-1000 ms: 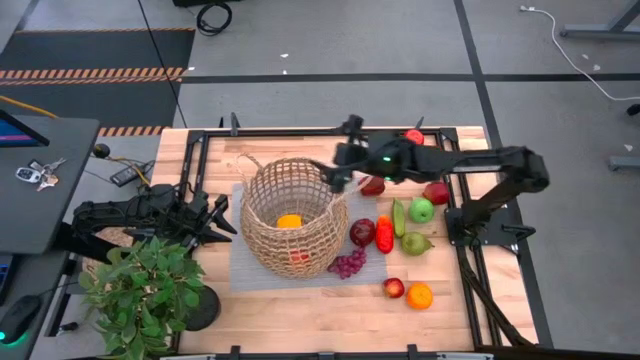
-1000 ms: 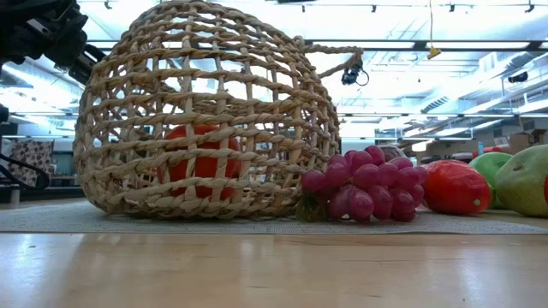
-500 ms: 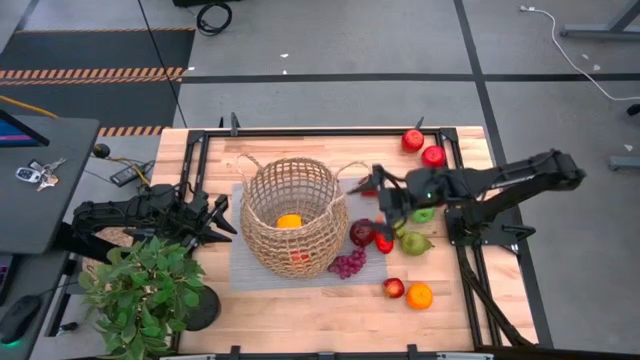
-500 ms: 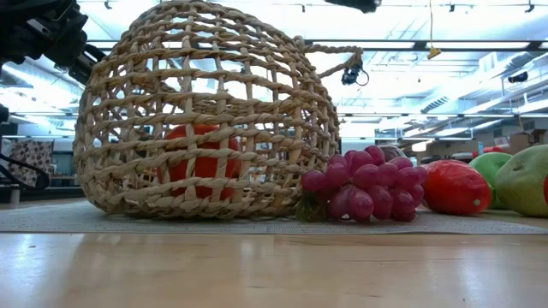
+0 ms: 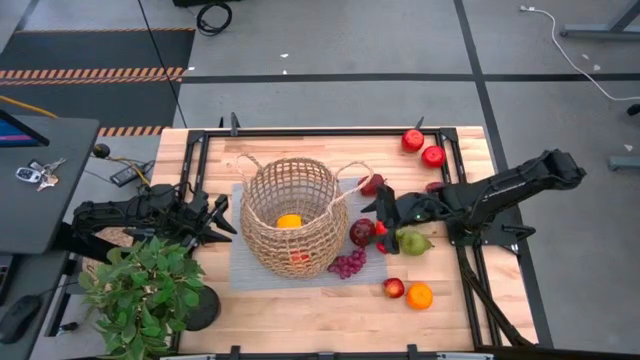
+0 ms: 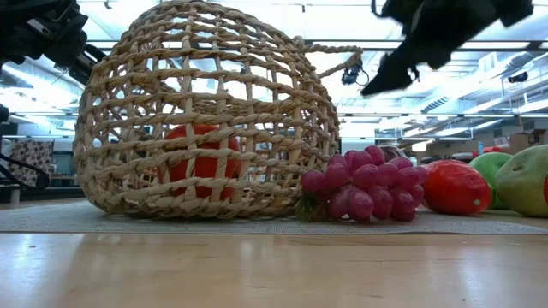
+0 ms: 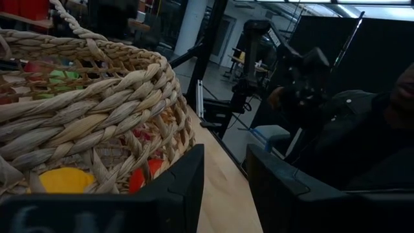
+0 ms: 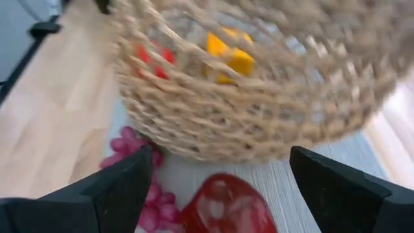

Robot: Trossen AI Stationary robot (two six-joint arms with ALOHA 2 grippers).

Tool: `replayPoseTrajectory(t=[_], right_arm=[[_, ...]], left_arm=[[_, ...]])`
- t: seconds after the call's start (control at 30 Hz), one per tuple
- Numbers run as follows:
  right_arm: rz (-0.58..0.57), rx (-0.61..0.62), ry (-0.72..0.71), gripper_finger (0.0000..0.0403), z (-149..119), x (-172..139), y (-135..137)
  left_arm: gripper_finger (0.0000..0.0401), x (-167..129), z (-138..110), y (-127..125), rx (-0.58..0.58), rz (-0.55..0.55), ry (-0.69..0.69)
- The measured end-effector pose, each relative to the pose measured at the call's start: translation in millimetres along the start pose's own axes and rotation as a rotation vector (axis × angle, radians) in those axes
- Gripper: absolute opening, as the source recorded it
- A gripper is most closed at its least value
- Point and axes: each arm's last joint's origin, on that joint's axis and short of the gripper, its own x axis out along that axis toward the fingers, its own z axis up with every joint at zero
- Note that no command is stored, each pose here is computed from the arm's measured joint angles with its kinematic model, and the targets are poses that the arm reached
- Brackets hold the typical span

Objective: Build produce basket
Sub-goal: Put the red apple into the brown basket

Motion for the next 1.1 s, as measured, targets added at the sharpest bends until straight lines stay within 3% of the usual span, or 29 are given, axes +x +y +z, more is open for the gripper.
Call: replayPoseTrajectory(t=[0.3,0.83,1.1], right_arm=[[-0.031,0.031,0.068,0.0397,-19.8,20.5,-8.1],[0.007,-0.085,0.145,0.0399,-36.3,60.0,-6.8],[0.011,-0.077,0.208,0.0393,-47.0,76.1,-11.9]], left_arm=[[0.0121,0.0,0.0,0.0,0.000,0.000,0.000],[0.0121,0.0,0.0,0.0,0.001,0.000,0.000],[0.0121,0.0,0.0,0.0,0.000,0.000,0.000]])
